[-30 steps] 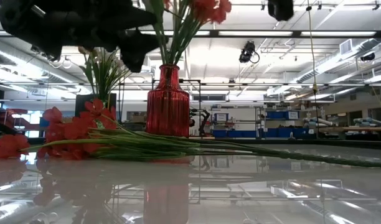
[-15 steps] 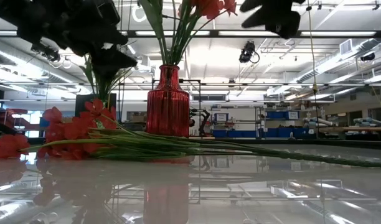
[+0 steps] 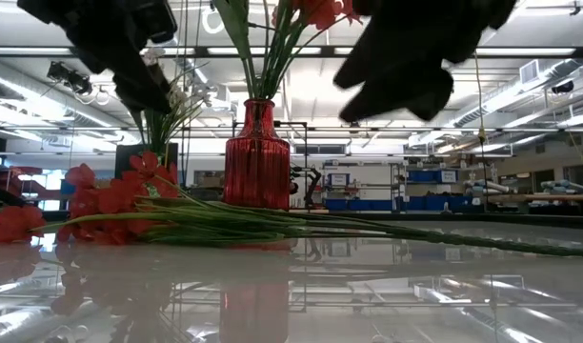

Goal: Sort flowers into vase by color
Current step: Put the red flowers into the red flower vase

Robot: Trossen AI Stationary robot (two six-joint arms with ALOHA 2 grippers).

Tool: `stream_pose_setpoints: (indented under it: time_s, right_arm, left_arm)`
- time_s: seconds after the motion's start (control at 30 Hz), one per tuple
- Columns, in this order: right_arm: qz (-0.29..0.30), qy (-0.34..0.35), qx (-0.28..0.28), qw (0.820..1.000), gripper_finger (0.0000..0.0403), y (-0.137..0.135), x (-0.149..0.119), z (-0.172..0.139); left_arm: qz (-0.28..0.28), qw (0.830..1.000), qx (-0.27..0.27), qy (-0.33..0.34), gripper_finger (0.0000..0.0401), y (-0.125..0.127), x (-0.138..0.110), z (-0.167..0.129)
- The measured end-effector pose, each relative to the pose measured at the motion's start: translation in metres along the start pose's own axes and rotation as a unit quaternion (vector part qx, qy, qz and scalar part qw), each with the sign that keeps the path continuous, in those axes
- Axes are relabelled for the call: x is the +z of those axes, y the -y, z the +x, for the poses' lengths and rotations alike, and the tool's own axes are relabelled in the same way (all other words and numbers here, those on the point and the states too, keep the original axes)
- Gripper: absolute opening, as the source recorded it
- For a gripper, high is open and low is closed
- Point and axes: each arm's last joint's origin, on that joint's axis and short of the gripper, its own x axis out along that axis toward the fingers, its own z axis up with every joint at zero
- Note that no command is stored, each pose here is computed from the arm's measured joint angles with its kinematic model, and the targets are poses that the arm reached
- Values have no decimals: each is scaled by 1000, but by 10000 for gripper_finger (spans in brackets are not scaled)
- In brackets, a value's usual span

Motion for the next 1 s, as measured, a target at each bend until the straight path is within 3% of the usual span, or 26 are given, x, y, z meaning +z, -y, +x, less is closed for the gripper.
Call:
stream_pose_setpoints:
  time_s: [0.1, 0.3, 0.53, 0.7, 0.83, 1.0]
  right_arm:
    - [6, -2, -10, 1000, 201, -2, -13, 18]
    - [11, -7, -10, 1000, 208, 0, -32, 49]
    - [27, -23, -47, 998, 213, 13, -42, 68]
    - [26, -36, -30, 999, 210, 16, -42, 73]
    - [30, -50, -18, 998, 181, 18, -43, 76]
    - [41, -65, -1, 997, 99, 18, -41, 74]
  left_arm:
    - [-16, 1000, 19, -1, 228, -1, 0, 3]
    - [25, 999, 32, -10, 205, -2, -1, 1]
    - [50, 995, 78, -37, 201, -2, 5, -5]
    - [52, 993, 106, -22, 194, -2, 11, -9]
    - [56, 992, 116, -14, 166, -2, 13, -10]
    - [34, 992, 117, -15, 143, -3, 12, -10]
